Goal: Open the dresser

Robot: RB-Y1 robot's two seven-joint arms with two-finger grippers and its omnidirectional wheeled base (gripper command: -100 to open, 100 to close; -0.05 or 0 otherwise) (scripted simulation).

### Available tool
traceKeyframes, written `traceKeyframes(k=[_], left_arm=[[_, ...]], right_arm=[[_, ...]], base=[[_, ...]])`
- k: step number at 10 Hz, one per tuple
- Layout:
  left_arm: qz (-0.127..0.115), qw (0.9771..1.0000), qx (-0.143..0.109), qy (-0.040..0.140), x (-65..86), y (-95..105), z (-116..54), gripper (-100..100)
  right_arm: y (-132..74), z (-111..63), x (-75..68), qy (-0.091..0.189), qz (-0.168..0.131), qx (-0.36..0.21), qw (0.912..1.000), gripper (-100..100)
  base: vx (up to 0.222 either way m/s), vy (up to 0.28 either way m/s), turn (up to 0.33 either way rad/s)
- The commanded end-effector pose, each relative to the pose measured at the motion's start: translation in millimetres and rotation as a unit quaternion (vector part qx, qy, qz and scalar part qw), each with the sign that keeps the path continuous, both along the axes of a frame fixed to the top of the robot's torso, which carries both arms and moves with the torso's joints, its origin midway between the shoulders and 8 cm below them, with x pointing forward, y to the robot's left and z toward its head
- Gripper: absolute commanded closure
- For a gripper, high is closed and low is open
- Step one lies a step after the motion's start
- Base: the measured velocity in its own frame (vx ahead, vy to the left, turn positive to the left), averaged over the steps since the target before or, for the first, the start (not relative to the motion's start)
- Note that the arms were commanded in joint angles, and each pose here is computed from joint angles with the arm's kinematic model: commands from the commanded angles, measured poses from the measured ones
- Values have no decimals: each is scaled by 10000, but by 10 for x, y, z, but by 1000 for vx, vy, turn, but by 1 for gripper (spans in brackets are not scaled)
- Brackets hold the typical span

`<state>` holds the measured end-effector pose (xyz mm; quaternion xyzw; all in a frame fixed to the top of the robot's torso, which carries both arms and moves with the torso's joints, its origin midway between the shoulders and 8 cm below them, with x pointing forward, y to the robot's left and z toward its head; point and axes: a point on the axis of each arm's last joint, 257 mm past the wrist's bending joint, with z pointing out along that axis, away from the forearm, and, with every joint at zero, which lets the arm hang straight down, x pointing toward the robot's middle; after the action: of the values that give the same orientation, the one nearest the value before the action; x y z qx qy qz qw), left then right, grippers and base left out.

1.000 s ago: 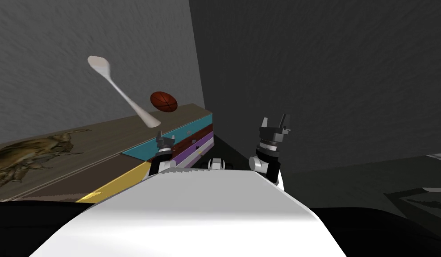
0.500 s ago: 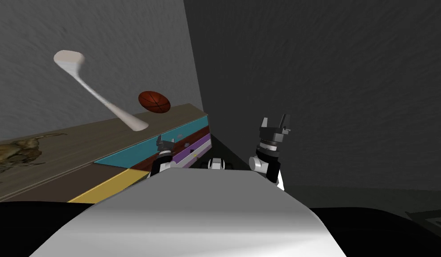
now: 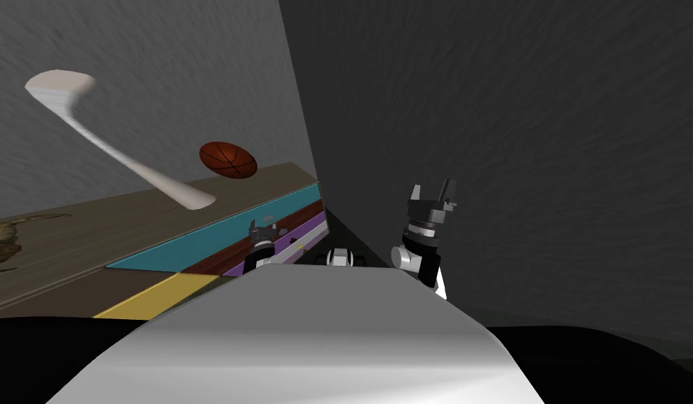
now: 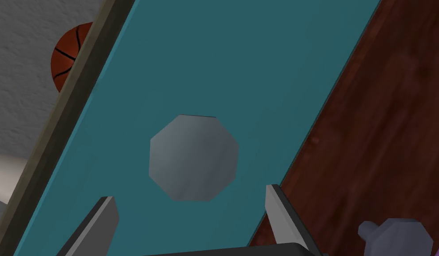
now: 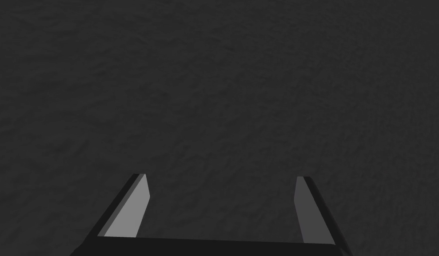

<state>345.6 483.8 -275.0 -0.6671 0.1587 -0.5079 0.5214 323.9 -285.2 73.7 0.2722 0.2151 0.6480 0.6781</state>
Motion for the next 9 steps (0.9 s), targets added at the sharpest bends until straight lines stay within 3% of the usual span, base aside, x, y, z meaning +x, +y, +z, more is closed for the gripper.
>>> traceKeyframes(k=[1,2,3,8,9], left_arm=[[3,10000,13,2,0,55,79,-100],[6,10000,6,-8,6,34,43,-100],[4,10000,5,-2,9,38,46,100],[-17,10000,19,-23,-47,13,121,100],[-17,10000,-8,25,-44,12,69,100]], right_arm=[[0,0,0,0,0,0,10000,0],[0,0,0,1,0,-1,10000,0],[0,0,0,0,0,-1,10000,0],[1,1,1,-1,2,2,10000,0],[1,1,1,-1,1,2,10000,0]], base=[[87,25,3],[54,21,-1],[7,5,-1],[-119,-135,6],[-59,-83,4]])
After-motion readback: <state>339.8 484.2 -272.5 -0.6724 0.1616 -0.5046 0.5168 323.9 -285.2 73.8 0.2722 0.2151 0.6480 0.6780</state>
